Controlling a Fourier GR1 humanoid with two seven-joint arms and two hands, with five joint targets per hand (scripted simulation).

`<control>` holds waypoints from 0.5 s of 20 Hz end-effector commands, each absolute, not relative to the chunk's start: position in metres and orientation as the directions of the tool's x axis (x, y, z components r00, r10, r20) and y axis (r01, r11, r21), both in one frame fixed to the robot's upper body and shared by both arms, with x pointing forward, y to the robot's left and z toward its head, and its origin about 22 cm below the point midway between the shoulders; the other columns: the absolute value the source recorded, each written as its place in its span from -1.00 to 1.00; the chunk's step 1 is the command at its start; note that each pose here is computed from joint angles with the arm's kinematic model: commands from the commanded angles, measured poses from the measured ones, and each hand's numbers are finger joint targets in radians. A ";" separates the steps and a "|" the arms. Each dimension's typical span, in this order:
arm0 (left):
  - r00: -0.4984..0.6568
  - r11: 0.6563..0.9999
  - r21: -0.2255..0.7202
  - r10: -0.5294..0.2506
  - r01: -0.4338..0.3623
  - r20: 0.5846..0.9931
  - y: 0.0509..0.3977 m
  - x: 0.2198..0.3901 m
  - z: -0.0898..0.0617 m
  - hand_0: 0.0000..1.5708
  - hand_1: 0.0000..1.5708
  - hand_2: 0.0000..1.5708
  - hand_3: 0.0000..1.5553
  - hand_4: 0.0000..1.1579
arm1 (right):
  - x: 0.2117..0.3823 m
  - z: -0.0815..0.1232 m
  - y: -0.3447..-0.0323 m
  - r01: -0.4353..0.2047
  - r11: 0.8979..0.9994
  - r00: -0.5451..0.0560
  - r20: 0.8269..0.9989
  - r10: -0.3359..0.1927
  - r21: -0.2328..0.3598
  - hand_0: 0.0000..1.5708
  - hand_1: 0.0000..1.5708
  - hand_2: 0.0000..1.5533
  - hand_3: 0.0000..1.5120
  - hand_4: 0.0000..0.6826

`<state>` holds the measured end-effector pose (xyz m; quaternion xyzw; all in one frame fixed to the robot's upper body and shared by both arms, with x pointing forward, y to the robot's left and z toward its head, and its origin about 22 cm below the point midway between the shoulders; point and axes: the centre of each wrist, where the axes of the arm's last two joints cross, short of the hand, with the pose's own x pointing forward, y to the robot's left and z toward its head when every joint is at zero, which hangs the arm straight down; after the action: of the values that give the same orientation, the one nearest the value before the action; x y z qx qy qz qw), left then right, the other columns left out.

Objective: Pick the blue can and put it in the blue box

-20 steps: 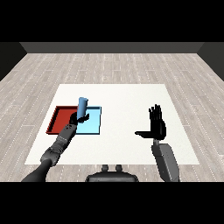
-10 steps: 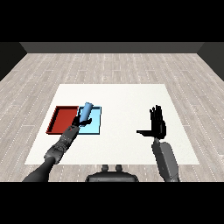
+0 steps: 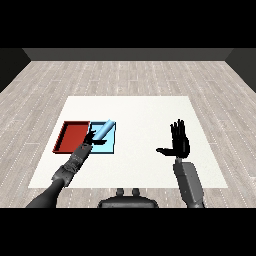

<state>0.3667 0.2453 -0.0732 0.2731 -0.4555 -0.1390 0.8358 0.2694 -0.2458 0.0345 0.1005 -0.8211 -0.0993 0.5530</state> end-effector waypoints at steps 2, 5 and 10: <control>0.567 0.763 0.620 -0.434 -0.182 0.700 0.253 0.349 -0.091 -1.00 -1.00 -1.00 -1.00 -1.00 | 0.269 0.041 -0.246 -0.067 0.954 -0.369 0.881 -0.296 0.292 -1.00 -1.00 -1.00 -1.00 -1.00; 0.401 0.752 0.540 -0.392 -0.379 0.828 0.242 0.359 -0.080 -1.00 -1.00 -1.00 -1.00 -1.00 | 0.282 0.047 -0.250 -0.088 0.952 -0.383 0.872 -0.303 0.292 -1.00 -1.00 -1.00 -1.00 -1.00; -0.014 0.841 0.336 -0.377 -0.424 0.926 0.241 0.379 -0.046 -1.00 -1.00 -1.00 -1.00 -1.00 | 0.260 0.035 -0.243 -0.074 0.950 -0.380 0.873 -0.307 0.302 -1.00 -1.00 -1.00 -1.00 -1.00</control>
<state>0.3730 0.2422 -0.0608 0.3095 -0.6212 -0.0090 0.7199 0.2649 -0.2444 0.0360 0.1152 -0.8229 -0.1021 0.5469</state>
